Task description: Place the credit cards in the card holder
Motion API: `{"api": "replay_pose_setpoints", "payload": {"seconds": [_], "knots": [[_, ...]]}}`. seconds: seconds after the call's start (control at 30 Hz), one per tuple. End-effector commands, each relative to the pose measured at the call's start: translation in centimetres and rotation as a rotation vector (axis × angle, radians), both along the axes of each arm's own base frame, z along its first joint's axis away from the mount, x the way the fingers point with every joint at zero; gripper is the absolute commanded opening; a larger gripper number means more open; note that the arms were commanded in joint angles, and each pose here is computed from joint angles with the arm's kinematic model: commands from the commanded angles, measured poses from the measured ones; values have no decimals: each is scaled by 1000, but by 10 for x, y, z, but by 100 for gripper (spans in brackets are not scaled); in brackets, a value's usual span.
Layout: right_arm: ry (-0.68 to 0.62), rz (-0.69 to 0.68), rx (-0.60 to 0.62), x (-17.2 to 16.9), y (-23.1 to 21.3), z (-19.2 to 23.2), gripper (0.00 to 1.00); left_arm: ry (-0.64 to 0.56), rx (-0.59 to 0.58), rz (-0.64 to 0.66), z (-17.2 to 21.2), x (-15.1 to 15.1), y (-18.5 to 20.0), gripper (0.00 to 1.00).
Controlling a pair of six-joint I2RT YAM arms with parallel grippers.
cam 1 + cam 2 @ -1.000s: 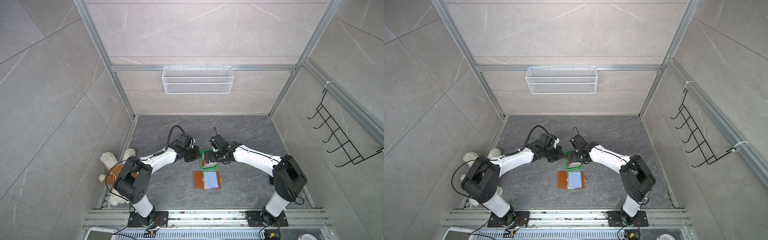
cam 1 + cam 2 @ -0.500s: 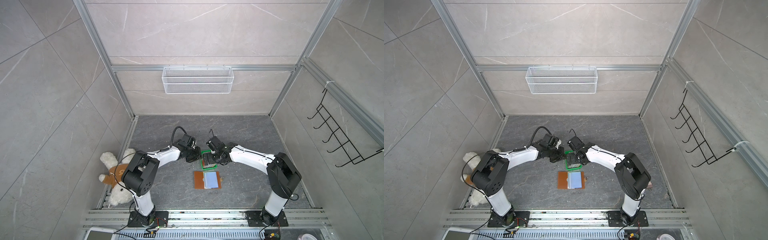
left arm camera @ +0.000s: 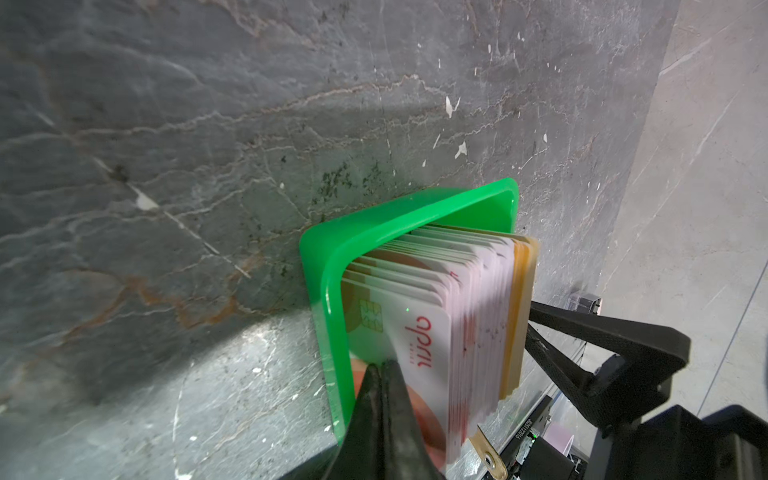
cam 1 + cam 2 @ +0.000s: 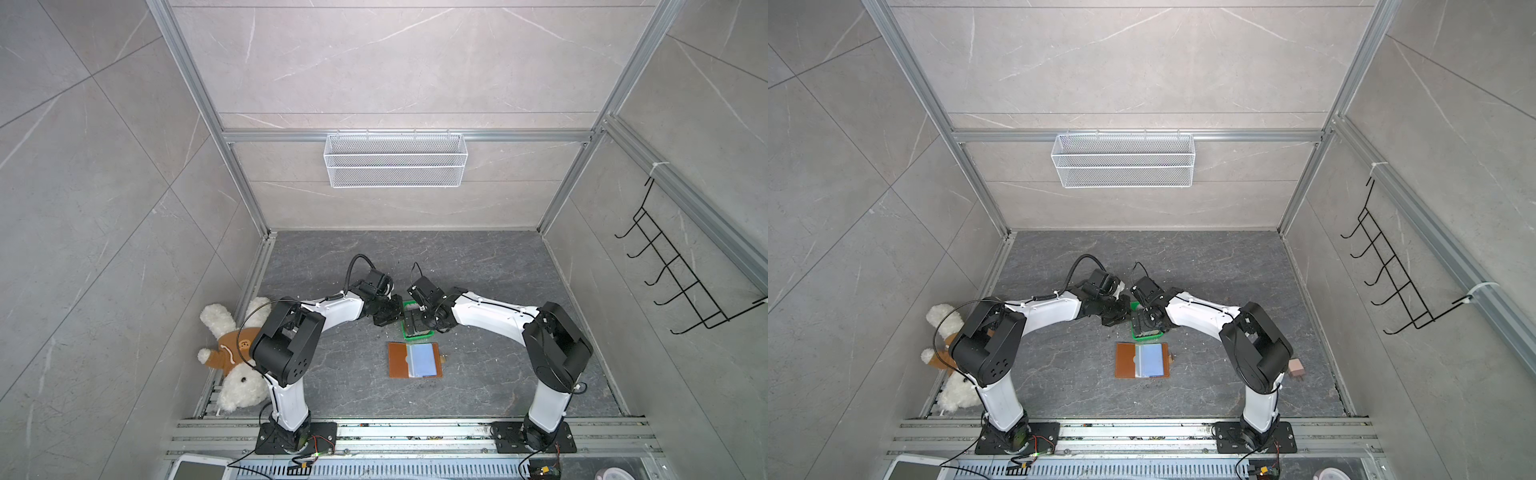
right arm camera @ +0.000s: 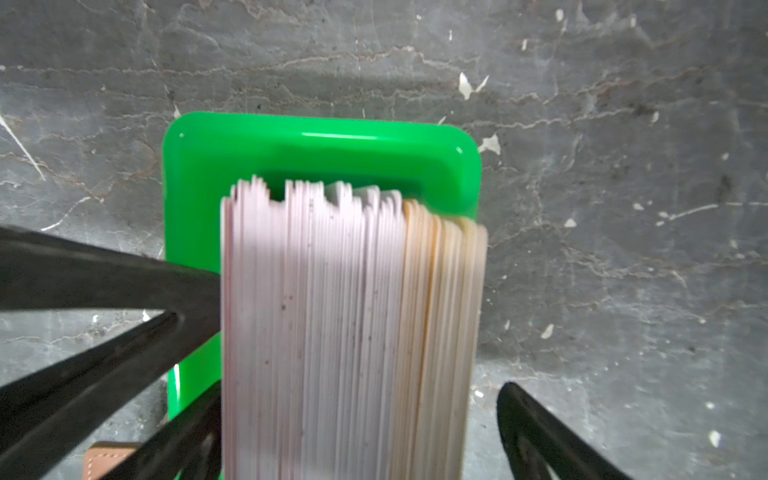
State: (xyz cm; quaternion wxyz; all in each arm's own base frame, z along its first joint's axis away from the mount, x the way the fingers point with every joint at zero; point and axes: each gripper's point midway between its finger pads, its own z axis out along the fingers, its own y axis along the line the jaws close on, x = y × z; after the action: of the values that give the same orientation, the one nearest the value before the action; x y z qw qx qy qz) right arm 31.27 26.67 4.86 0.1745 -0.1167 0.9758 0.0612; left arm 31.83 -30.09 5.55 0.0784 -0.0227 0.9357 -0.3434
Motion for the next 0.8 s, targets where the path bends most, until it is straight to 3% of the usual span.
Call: {"api": "replay_pose_setpoints", "payload": {"seconds": [0.0, 0.77], "knots": [[-37, -15, -48, 5, -9, 11, 99, -19, -12, -16, 5, 6, -3, 0], [-92, -17, -58, 7, -16, 42, 100, 4, -11, -26, -4, 0, -2, 0]]}}
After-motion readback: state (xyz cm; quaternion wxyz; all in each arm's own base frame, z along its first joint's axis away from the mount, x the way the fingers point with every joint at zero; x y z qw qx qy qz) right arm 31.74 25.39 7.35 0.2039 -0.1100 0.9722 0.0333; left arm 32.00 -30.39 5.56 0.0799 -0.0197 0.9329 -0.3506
